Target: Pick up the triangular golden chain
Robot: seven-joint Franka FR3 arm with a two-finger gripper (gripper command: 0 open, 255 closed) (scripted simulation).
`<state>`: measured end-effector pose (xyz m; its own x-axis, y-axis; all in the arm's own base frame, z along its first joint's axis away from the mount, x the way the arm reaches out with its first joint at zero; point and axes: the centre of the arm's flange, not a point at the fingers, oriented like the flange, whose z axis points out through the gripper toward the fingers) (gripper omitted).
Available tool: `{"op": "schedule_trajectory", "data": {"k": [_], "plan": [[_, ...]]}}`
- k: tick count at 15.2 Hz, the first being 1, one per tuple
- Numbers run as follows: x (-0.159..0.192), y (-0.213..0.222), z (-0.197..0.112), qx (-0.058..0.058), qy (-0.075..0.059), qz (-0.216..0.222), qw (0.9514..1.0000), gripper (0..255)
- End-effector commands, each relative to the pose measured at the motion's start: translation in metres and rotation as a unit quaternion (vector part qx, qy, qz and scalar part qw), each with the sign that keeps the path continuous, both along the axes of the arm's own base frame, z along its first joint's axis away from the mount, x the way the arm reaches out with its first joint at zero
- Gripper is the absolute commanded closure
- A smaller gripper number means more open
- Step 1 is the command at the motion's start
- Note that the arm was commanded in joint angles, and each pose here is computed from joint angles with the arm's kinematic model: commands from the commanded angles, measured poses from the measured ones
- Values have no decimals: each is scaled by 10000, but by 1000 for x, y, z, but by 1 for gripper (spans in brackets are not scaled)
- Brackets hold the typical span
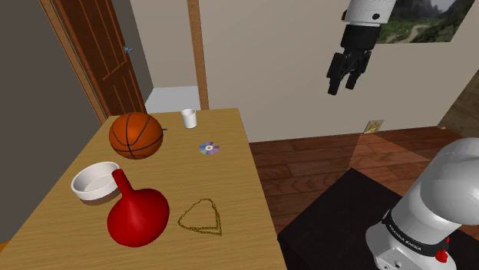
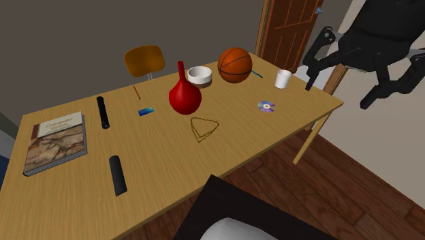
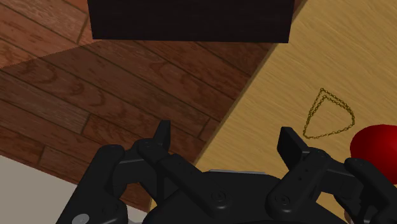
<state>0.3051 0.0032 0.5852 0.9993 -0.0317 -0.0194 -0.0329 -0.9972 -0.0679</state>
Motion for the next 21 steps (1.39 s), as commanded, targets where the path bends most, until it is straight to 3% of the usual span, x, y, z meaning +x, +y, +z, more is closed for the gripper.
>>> {"op": "schedule_trajectory", "data": {"k": [1,21], "plan": [[0,0,0,0,0,0,10000,0],[92,180,-182,-321,177,-37,9993,0]]}}
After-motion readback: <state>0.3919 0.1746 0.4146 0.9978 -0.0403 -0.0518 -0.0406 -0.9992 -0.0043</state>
